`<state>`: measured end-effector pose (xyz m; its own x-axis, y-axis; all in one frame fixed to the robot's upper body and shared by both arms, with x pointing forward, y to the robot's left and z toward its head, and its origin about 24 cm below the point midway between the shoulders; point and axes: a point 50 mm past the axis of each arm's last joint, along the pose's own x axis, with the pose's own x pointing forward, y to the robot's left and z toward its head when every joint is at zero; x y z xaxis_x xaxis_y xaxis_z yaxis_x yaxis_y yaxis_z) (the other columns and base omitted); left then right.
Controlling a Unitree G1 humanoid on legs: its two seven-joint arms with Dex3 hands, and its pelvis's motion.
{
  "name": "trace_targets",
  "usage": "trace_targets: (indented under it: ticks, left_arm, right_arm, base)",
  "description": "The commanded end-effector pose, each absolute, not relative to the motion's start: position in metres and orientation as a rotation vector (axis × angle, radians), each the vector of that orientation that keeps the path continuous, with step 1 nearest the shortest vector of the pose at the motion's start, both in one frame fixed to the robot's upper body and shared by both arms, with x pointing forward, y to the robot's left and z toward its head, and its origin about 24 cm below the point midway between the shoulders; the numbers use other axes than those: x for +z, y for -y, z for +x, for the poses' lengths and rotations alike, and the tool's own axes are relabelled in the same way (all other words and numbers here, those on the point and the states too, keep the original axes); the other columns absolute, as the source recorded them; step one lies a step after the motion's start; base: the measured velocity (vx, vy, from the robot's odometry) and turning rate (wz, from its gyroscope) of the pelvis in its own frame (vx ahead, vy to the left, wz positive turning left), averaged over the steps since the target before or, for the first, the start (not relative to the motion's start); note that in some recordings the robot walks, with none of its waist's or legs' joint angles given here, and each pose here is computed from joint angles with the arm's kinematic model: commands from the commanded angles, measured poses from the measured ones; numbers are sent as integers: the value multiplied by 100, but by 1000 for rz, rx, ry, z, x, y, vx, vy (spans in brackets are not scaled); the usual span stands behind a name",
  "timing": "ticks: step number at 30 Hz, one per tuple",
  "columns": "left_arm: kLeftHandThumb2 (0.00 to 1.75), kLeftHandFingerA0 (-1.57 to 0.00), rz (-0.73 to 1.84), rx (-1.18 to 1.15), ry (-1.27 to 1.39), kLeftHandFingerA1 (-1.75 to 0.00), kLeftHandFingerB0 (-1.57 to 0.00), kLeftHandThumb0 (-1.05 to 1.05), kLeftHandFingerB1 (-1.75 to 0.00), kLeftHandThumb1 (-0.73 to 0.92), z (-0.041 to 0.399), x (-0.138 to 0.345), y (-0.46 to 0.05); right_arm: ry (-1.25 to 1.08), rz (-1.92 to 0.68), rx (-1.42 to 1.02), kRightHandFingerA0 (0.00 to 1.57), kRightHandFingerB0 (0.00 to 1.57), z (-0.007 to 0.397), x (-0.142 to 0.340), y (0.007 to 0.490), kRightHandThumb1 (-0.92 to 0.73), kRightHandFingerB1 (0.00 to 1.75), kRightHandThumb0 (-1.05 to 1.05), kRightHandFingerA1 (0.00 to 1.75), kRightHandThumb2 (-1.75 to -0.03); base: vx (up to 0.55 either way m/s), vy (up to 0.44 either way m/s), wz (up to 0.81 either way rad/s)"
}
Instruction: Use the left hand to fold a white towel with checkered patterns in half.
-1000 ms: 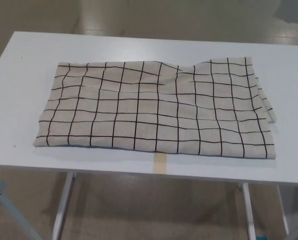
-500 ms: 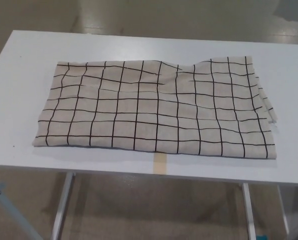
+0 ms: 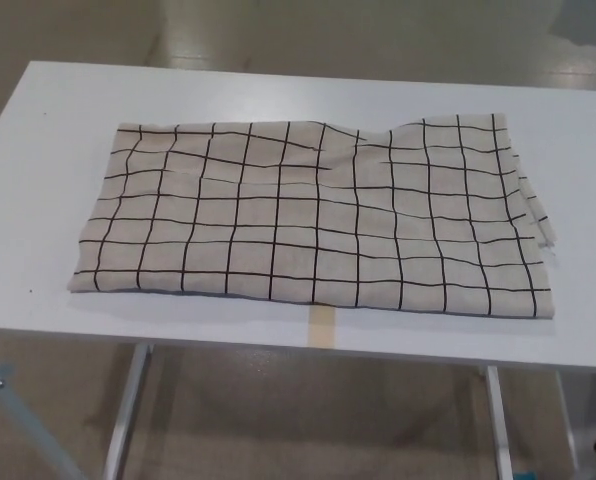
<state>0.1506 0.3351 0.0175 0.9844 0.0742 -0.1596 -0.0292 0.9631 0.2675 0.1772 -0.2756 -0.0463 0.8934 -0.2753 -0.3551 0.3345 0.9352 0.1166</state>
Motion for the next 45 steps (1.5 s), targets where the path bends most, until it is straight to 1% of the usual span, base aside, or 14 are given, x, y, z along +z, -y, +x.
trace_targets:
  ticks: [1, 2, 3, 4, 5, 8, 9, 18, 24, 33, 34, 37, 44, 45]
  left_arm:
    - [63, 0, 638, -28, 526, -16, 0, -29, -3, 32, 129, 109, -264]
    - [66, 0, 627, -20, 571, -20, 0, -30, -6, 33, 130, 113, -260]
    - [68, 0, 633, -16, 619, -26, 0, -28, -14, 30, 134, 120, -256]
    - [68, 0, 647, -14, 662, -26, 0, -28, -14, 30, 138, 127, -253]
    - [68, 0, 660, -13, 670, -26, 0, -28, -15, 29, 139, 129, -252]
    - [68, 0, 746, -13, 656, -29, 0, -27, -20, 27, 144, 139, -252]
    - [68, 0, 824, -13, 634, -29, 0, -28, -20, 26, 147, 148, -252]
    - [69, 0, 896, -104, 686, -25, 0, -35, -21, 27, 198, 165, -237]
    - [70, 0, 1021, -143, 604, -22, -4, -42, -24, 31, 234, 153, -235]
    - [67, 0, 1255, -234, 429, -19, 0, -35, -23, 28, 273, 136, -230]
    - [66, 0, 1278, -245, 404, -18, 0, -35, -21, 36, 276, 134, -229]
    - [66, 0, 1321, -264, 353, -5, 0, -36, -17, 38, 284, 129, -227]
    - [65, 0, 1350, -266, 278, 0, 0, -33, -14, 39, 302, 112, -223]
    - [54, 0, 1352, -268, 269, 0, 0, -29, -16, 45, 305, 110, -222]
  right_arm:
    - [-398, 87, -133, 53, 47, 163, -47, 249, -48, 41, -31, 50, -55]
    - [-400, 80, -130, 53, 47, 164, -47, 249, -48, 41, -32, 49, -55]
    - [-400, 73, -125, 49, 43, 163, -47, 249, -38, 51, -39, 57, -71]
    - [-399, 68, -118, 49, 43, 163, -48, 248, -38, 51, -39, 57, -71]
    - [-400, 68, -113, 54, 47, 162, -48, 247, -49, 41, -33, 49, -55]
    - [-407, 79, -100, 54, 47, 162, -50, 244, -48, 41, -33, 49, -55]
    - [-409, 88, -91, 51, 41, 162, -51, 243, -38, 50, -42, 58, -72]
    - [-412, 80, -77, 51, 41, 165, -52, 241, -38, 50, -41, 58, -72]
    - [-425, 71, -76, 51, 40, 167, -53, 240, -38, 51, -40, 59, -72]
    - [-426, 61, -69, 50, 40, 170, -54, 240, -38, 50, -40, 59, -72]
    - [-426, 62, -69, 51, 40, 169, -54, 240, -38, 50, -40, 59, -72]
    - [-426, 63, -72, 51, 40, 168, -54, 240, -37, 51, -39, 59, -72]
    - [-423, 55, -81, 51, 39, 167, -55, 240, -37, 51, -39, 60, -73]
    - [-423, 53, -81, 51, 39, 168, -55, 240, -37, 51, -39, 60, -73]
  base:
    - [0, 0, 0]
    - [0, 0, 0]
    - [0, 0, 0]
    - [0, 0, 0]
    - [0, 0, 0]
    - [0, 0, 0]
    - [0, 0, 0]
    - [0, 0, 0]
    - [0, 0, 0]
    - [0, 0, 0]
    - [0, 0, 0]
    - [0, 0, 0]
    - [0, 0, 0]
    - [0, 0, 0]
